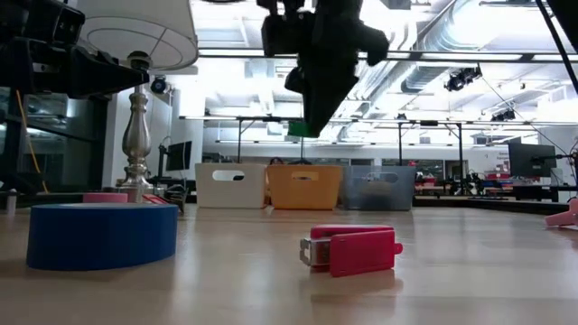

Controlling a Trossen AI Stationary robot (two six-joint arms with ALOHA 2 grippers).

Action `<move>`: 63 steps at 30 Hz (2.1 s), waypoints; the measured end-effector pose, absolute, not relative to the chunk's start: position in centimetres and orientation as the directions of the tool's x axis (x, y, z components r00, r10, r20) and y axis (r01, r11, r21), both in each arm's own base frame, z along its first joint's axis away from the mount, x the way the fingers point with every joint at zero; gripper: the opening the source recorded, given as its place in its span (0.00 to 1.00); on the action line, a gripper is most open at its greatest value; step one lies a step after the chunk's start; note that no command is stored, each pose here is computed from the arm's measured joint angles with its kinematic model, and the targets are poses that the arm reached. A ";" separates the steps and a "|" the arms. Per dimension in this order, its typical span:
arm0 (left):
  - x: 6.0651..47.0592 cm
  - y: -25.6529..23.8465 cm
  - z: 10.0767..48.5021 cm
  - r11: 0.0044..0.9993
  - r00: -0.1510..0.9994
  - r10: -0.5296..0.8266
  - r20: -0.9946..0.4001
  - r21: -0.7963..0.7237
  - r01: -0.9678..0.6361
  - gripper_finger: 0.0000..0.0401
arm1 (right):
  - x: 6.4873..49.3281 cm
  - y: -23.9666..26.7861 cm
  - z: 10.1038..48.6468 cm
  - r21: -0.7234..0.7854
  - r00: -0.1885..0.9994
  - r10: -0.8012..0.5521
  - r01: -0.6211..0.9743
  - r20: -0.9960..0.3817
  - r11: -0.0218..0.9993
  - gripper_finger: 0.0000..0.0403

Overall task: Pick and place Stapler, Stapler remover, tape
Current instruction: Put the green stapler into the yellow bin, then put the bottom red stapler into the yellow bin

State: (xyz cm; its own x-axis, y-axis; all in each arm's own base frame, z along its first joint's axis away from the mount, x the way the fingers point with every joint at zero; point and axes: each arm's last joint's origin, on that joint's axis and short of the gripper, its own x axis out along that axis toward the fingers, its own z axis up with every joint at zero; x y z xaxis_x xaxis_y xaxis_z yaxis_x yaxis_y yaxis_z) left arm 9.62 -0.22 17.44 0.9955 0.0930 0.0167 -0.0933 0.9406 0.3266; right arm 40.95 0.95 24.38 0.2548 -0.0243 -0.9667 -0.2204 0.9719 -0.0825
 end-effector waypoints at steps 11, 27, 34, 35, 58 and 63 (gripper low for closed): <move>9.6 -0.2 17.4 0.941 0.996 0.093 0.016 0.327 -0.093 0.24 | 39.2 -8.3 26.6 -0.217 0.273 -0.208 -0.003 -0.939 0.976 0.14; 9.6 -0.2 17.4 0.941 0.996 0.093 0.017 0.327 -0.093 0.24 | 37.7 -18.9 25.7 -0.049 0.363 -0.225 0.436 -0.904 0.899 0.14; 9.6 -0.2 17.4 0.941 0.996 0.093 0.016 0.327 -0.093 0.24 | 38.0 -21.4 23.3 0.159 0.412 -0.130 0.597 -0.902 0.787 0.14; 9.6 -0.2 17.4 0.941 0.996 0.093 0.017 0.327 -0.093 0.24 | 38.0 -21.5 23.1 0.180 0.413 -0.115 0.609 -0.904 0.773 0.14; 9.6 -0.2 17.4 0.941 0.996 0.093 0.017 0.327 -0.093 0.24 | 38.0 -21.9 22.0 0.311 0.430 -0.012 0.670 -0.903 0.674 0.44; 9.6 -0.2 17.4 0.941 0.996 0.093 0.017 0.327 -0.093 0.24 | 38.0 -21.5 22.9 0.307 0.449 -0.026 0.650 -0.893 0.695 0.47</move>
